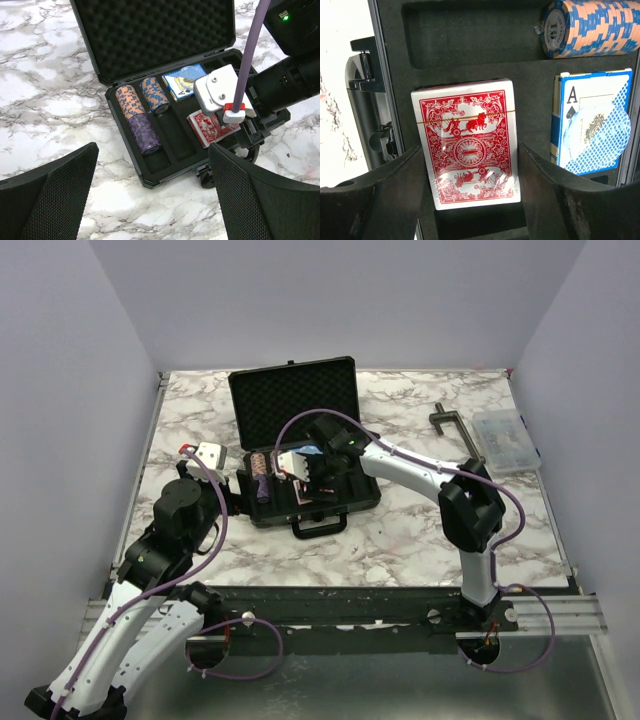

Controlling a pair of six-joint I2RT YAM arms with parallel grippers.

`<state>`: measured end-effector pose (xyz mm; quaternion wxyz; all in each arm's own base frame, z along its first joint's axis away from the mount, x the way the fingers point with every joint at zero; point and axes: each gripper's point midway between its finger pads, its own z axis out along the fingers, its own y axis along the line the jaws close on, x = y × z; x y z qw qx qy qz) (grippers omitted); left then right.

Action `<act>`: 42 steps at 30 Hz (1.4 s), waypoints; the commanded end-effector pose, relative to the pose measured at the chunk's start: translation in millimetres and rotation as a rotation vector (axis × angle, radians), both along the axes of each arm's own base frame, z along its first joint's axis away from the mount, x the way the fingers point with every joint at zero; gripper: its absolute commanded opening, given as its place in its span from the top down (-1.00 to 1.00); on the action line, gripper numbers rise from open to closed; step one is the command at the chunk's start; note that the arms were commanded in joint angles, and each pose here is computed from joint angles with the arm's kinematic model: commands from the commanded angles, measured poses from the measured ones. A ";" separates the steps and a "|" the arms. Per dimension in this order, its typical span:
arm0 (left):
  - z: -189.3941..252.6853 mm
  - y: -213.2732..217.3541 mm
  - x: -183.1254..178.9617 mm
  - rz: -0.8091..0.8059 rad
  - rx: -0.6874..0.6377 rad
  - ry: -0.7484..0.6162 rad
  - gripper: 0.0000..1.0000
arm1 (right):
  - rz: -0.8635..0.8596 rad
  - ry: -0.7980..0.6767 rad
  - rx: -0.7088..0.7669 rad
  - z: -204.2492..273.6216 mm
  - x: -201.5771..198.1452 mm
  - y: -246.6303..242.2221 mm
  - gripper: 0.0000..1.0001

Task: Pack up texas hold em set

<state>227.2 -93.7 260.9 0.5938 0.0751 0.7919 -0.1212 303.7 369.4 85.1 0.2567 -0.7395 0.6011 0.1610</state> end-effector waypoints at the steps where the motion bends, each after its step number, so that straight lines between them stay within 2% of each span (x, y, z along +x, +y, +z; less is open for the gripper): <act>1: -2.7 -1.1 0.1 -0.012 0.008 -0.004 -0.82 | 0.001 0.046 -0.038 -9.3 -18.3 3.3 0.14; 7: -2.6 -1.0 -0.1 -0.012 0.007 -0.004 -0.82 | -0.028 0.086 -0.081 -21.0 -25.1 -3.8 0.18; 23: -3.5 -0.6 0.2 -0.009 0.009 -0.003 -0.82 | -0.017 0.182 -0.021 -28.7 -50.6 -3.7 0.16; 27: -3.8 -0.1 0.4 -0.006 0.010 -0.002 -0.82 | -0.036 0.172 -0.033 -29.9 -50.2 -8.7 0.05; 33: -4.0 -0.2 0.3 -0.007 0.011 -0.002 -0.82 | -0.065 0.140 -0.022 -19.2 -45.5 -10.3 -0.27; 35: -4.2 -0.4 0.6 -0.008 0.011 -0.001 -0.82 | -0.065 0.131 -0.016 -13.6 -45.3 -11.0 -0.52; 42: -3.5 -1.1 0.0 -0.012 0.008 -0.001 -0.82 | -0.048 0.114 0.029 3.3 -45.9 -6.5 -0.61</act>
